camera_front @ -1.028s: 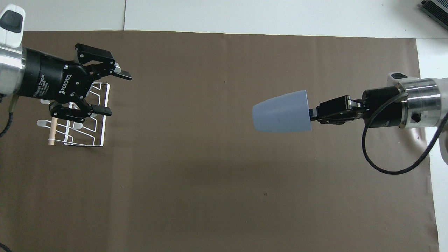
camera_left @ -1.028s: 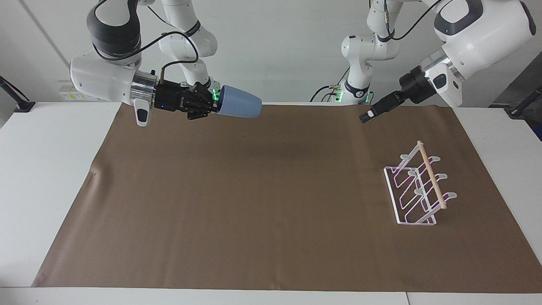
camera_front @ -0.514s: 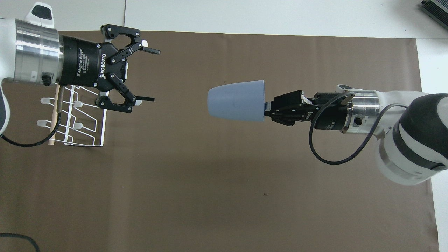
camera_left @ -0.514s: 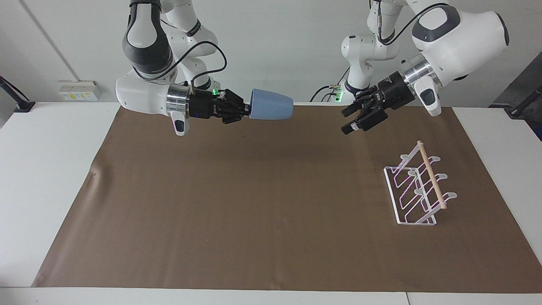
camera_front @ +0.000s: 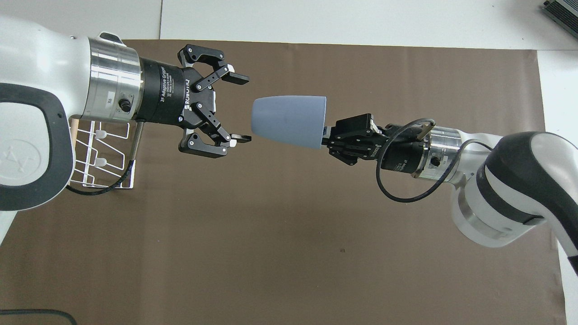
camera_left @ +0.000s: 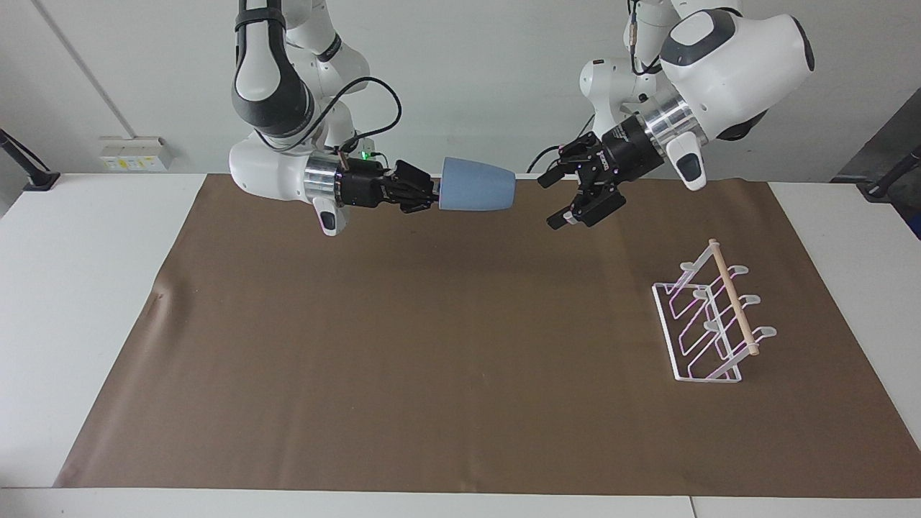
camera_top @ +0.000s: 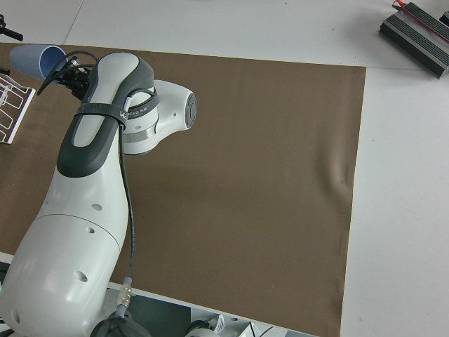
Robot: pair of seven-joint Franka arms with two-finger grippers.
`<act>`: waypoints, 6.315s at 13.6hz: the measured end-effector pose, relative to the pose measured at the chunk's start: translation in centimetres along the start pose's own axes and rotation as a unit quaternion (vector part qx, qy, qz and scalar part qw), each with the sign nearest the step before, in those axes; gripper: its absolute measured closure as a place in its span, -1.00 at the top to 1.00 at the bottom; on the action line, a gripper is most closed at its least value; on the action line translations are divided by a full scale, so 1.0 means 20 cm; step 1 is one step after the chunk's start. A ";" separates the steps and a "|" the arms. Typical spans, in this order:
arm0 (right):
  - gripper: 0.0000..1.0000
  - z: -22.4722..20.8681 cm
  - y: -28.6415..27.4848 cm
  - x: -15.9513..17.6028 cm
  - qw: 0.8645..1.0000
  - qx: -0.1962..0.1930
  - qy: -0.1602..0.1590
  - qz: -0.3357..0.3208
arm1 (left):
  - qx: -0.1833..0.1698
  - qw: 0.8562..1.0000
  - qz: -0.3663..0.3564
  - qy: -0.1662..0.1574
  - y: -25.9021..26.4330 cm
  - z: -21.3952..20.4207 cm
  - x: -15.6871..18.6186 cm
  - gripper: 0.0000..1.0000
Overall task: Hang cup on cup holder
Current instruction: 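Carry the cup toward the left gripper while the left gripper opens toward it, then close the left gripper around the cup's closed bottom end, then open the right gripper and pull it back from the cup, then carry the cup with the left gripper over the wire rack while the right gripper retreats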
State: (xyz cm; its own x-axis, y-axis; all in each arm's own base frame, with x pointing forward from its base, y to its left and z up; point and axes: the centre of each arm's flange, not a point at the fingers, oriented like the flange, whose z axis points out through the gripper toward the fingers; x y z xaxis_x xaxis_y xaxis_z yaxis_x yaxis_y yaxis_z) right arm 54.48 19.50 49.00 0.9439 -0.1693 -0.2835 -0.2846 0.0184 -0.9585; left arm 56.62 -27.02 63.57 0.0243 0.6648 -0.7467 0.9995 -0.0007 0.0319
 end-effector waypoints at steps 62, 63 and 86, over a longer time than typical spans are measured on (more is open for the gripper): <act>1.00 -0.47 -0.27 0.13 0.931 -0.337 0.041 -0.133 | -0.045 0.986 -0.003 0.160 -0.07 0.07 0.07 0.52; 1.00 -0.48 -0.31 0.13 0.915 -0.373 0.046 -0.147 | -0.049 0.982 0.006 0.180 -0.07 0.07 0.09 0.52; 1.00 -1.11 -0.72 -0.02 0.737 -0.659 0.101 -0.108 | 0.091 0.808 0.346 0.467 0.02 -0.37 0.82 0.52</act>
State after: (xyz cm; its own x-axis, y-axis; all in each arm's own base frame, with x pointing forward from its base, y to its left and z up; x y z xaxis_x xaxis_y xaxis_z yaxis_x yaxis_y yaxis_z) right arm 54.52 -2.62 63.59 0.9849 -0.1729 0.0093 -0.1716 -0.9819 -0.0798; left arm 57.23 -10.68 56.27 0.6383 0.7317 0.2391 0.7412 -0.6680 0.0654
